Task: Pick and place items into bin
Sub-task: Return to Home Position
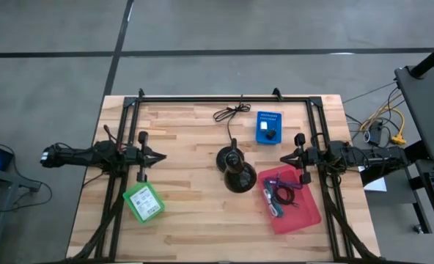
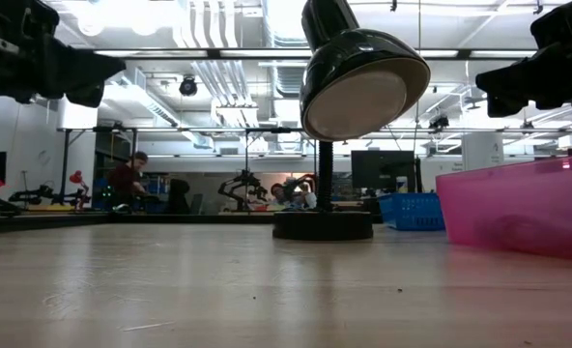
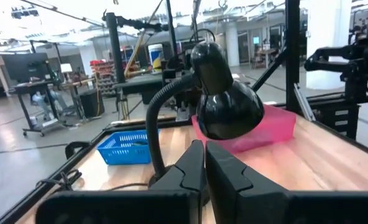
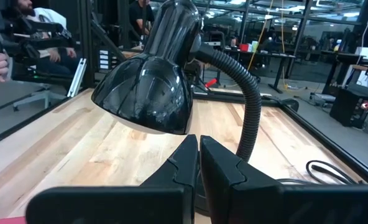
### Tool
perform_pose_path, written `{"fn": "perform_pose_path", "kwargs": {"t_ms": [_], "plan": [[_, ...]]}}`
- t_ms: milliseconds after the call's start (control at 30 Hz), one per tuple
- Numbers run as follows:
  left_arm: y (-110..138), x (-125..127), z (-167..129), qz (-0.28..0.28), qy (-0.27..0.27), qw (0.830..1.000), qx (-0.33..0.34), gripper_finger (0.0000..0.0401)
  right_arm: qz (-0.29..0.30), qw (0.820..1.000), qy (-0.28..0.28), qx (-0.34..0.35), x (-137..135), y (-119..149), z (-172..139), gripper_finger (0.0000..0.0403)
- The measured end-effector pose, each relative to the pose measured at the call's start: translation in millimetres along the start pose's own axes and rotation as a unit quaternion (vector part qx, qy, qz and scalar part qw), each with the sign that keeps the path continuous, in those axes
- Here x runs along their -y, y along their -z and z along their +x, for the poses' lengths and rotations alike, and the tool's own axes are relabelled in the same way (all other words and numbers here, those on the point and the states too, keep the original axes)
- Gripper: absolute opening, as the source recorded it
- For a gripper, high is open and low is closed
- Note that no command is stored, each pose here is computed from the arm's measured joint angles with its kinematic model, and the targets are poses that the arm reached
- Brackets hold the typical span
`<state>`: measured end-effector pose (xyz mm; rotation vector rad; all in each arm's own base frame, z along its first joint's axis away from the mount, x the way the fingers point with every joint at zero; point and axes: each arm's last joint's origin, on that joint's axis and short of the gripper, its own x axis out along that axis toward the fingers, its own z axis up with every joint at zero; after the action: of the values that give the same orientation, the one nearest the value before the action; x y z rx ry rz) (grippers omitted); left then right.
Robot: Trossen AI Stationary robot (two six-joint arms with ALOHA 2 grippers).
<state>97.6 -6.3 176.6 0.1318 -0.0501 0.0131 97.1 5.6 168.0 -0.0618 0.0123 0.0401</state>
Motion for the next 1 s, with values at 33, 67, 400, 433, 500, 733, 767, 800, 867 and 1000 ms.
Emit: {"fn": "perform_pose_path", "kwargs": {"t_ms": [33, 67, 400, 433, 500, 733, 767, 800, 867, 1000], "plan": [[-0.2, 0.0, 0.0, 0.0, 0.001, 1.0, 0.001, 0.0, 0.0, 1.0, 0.0, 0.0, 0.0, 0.0, 0.0, 0.0009], [-0.2, 0.1, 0.2, 0.0, 0.001, 1.0, 0.001, 0.0, 0.001, 1.0, 0.0, 0.0, 0.0, 0.0, 0.0, 0.0009], [-0.4, 0.1, 0.4, 0.0, 0.001, 1.0, 0.001, 0.0, 0.0, 1.0, 0.0, 0.0, 0.0, 0.0, 0.0, 0.0009], [-0.3, 0.1, 0.4, 0.0, 0.002, 1.0, 0.001, 0.0, -0.001, 1.0, 0.0, 0.0, 0.0, 0.0, 0.0, 0.0009], [-0.4, 0.1, 0.3, 0.0, 0.002, 1.0, 0.001, 0.0, 0.0, 1.0, 0.0, 0.0, 0.0, 0.0, 0.0, 0.0009], [-0.4, 0.1, 0.3, 0.0, 0.002, 1.0, 0.001, 0.0, 0.0, 1.0, 0.0, 0.0, 0.0, 0.0, 0.0, 0.0009], [-0.5, 0.1, 0.3, 0.0, 0.002, 1.0, 0.002, 0.0, -0.001, 1.0, 0.0, 0.0, 0.0, 0.0, 0.0, 0.0009], [-0.5, 0.1, 0.4, 0.0, 0.002, 1.0, 0.002, 0.0, 0.0, 1.0, 0.0, 0.0, 0.0, 0.0, 0.0, 0.0009], [-0.4, 0.1, 0.3, 0.0, 0.002, 1.0, 0.002, 0.0, 0.0, 1.0, 0.0, 0.0, 0.0, 0.0, 0.0, 0.0009], [-0.5, 0.1, 0.3, 0.0, 0.002, 1.0, 0.001, 0.0, 0.0, 1.0, 0.0, 0.0, 0.0, 0.0, 0.0, 0.0009]]}}
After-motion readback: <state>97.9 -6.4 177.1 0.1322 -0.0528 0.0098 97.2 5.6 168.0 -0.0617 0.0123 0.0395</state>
